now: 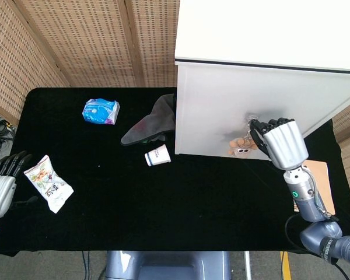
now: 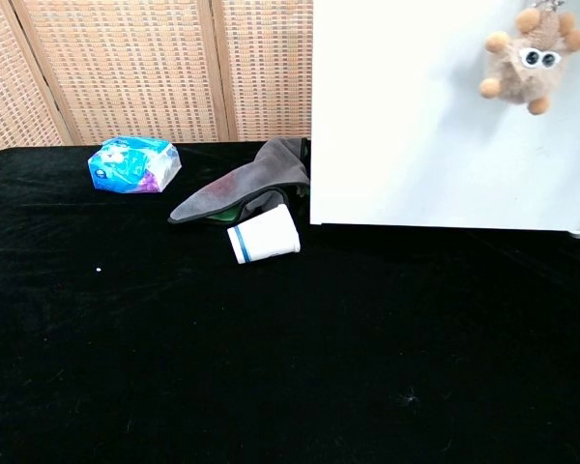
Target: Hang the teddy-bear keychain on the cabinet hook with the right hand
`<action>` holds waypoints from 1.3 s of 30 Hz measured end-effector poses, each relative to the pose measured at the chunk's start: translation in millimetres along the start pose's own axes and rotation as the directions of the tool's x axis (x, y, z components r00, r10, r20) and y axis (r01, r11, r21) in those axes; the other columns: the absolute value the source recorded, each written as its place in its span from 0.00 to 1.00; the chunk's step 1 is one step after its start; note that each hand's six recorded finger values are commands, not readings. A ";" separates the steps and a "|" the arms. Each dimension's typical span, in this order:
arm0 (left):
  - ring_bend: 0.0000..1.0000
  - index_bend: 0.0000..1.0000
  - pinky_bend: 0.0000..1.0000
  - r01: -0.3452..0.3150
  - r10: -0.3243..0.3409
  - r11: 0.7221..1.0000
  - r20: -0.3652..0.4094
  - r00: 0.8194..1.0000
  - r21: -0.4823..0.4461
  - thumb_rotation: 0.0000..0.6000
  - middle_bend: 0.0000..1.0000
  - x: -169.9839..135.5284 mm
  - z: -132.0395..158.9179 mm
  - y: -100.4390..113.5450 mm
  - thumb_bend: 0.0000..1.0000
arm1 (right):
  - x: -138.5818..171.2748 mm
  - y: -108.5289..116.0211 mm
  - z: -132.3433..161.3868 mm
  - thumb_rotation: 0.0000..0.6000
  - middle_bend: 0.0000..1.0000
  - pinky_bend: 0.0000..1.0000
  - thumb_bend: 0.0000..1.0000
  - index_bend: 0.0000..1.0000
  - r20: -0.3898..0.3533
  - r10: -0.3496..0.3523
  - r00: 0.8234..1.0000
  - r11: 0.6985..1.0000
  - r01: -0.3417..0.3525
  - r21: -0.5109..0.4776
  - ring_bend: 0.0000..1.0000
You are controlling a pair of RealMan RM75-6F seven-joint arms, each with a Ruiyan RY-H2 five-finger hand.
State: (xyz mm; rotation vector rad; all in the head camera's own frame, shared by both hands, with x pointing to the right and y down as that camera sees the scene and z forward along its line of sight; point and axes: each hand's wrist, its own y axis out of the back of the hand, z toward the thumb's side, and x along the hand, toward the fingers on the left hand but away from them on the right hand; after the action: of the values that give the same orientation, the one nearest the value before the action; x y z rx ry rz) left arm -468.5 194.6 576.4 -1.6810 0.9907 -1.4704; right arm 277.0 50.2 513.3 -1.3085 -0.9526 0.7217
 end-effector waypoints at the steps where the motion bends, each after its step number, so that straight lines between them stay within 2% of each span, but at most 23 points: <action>1: 0.00 0.00 0.00 0.001 -0.001 1.000 0.000 1.000 0.000 1.00 0.00 0.0 0.0 -0.2 0.00 | -1.3 0.1 1.4 1.00 0.96 1.00 0.59 0.67 -0.002 -0.001 1.000 1.000 0.001 0.002 0.94; 10: 0.00 0.00 0.00 0.000 0.000 1.000 -0.002 1.000 -0.002 1.00 0.00 0.5 -0.8 0.5 0.00 | -10.7 -6.6 8.3 1.00 0.96 1.00 0.59 0.67 -0.016 0.012 1.000 0.998 -0.011 0.069 0.94; 39: 0.00 0.00 0.00 0.002 -0.002 1.000 -0.006 1.000 0.001 1.00 0.00 1.2 -1.6 -0.4 0.00 | -9.8 -9.5 4.0 1.00 0.96 1.00 0.60 0.66 -0.012 0.014 1.000 0.995 -0.013 0.094 0.94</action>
State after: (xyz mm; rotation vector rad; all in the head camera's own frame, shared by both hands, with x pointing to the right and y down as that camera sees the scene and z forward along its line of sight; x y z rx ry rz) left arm -469.9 193.7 577.5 -1.6786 0.9917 -1.4776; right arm 268.3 42.0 521.0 -1.2371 -0.8898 0.7592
